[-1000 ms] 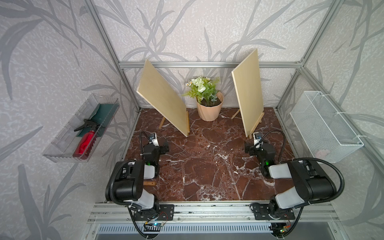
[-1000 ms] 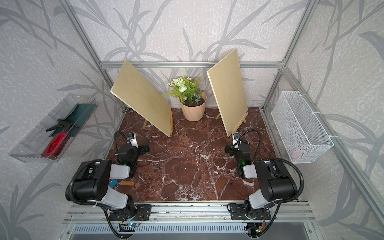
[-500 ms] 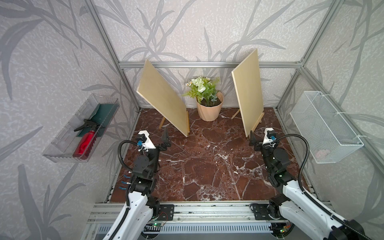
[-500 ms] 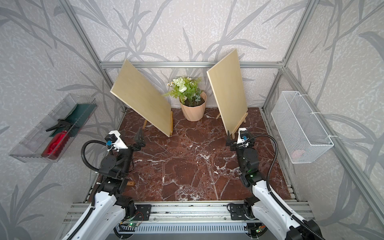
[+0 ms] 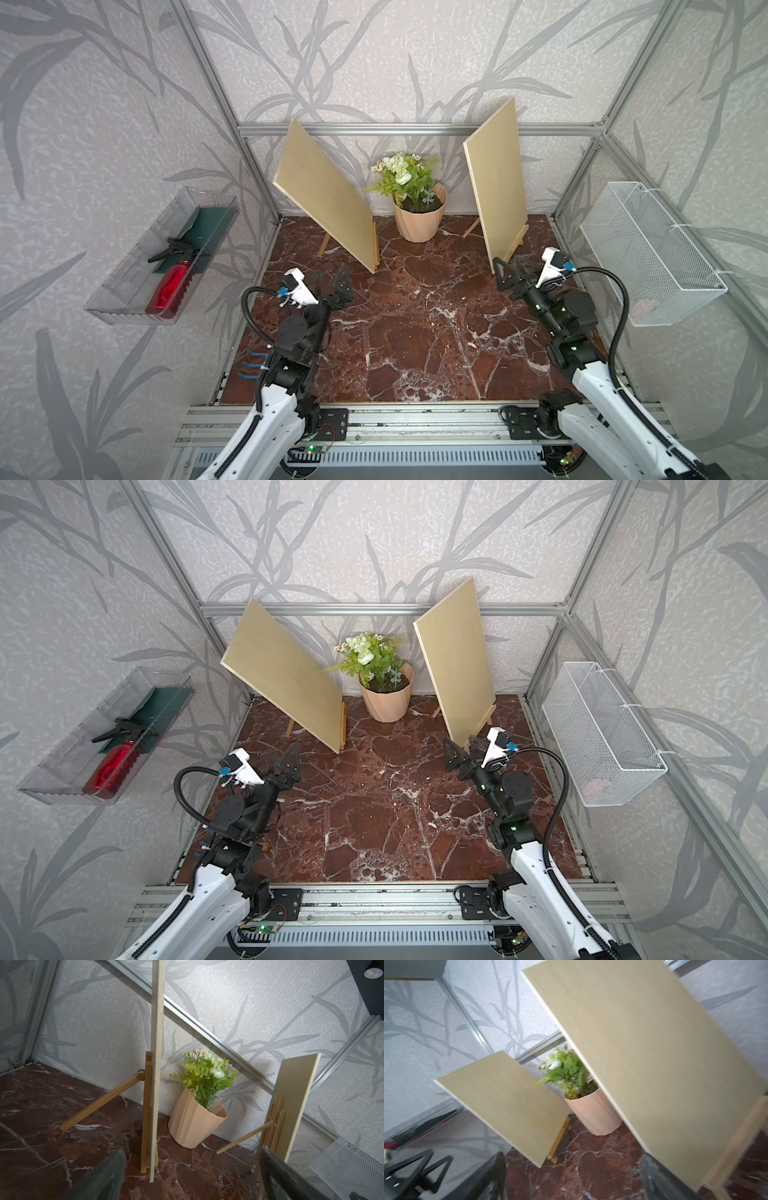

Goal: Disassemble the easel
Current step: Pick up the drawing board from the easel.

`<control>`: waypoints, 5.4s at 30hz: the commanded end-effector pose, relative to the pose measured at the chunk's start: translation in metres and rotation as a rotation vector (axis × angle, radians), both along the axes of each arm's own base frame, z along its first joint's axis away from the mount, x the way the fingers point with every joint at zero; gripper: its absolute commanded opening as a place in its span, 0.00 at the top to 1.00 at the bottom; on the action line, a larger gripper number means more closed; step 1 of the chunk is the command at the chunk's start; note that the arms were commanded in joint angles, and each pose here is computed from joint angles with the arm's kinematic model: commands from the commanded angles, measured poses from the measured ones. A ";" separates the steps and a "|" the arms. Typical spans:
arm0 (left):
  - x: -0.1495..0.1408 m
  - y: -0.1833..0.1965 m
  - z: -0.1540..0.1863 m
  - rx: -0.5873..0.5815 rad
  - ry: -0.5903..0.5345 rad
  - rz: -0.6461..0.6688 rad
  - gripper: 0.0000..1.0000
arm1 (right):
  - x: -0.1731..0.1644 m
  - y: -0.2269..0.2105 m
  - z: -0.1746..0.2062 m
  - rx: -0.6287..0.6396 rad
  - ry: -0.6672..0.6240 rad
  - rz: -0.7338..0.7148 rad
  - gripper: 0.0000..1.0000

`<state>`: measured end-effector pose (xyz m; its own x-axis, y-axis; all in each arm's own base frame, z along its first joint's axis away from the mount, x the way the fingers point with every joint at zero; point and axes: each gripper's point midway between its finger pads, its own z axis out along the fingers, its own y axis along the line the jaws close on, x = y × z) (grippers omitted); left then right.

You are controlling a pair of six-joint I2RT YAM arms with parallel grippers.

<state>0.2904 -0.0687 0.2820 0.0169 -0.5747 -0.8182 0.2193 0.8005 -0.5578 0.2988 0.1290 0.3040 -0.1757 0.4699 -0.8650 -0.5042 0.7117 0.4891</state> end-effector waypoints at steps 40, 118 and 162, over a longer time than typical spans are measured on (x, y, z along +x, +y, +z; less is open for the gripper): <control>0.130 -0.389 0.045 0.345 0.216 -0.634 0.13 | -0.029 0.015 -0.186 -0.487 0.407 -0.192 0.07; 0.157 -0.400 0.142 0.211 -0.253 -0.573 1.00 | -0.020 0.048 -0.199 -0.526 0.442 -0.055 0.14; 0.096 -0.370 0.258 0.151 -0.483 -0.493 1.00 | -0.017 0.048 -0.205 -0.563 0.457 -0.057 0.16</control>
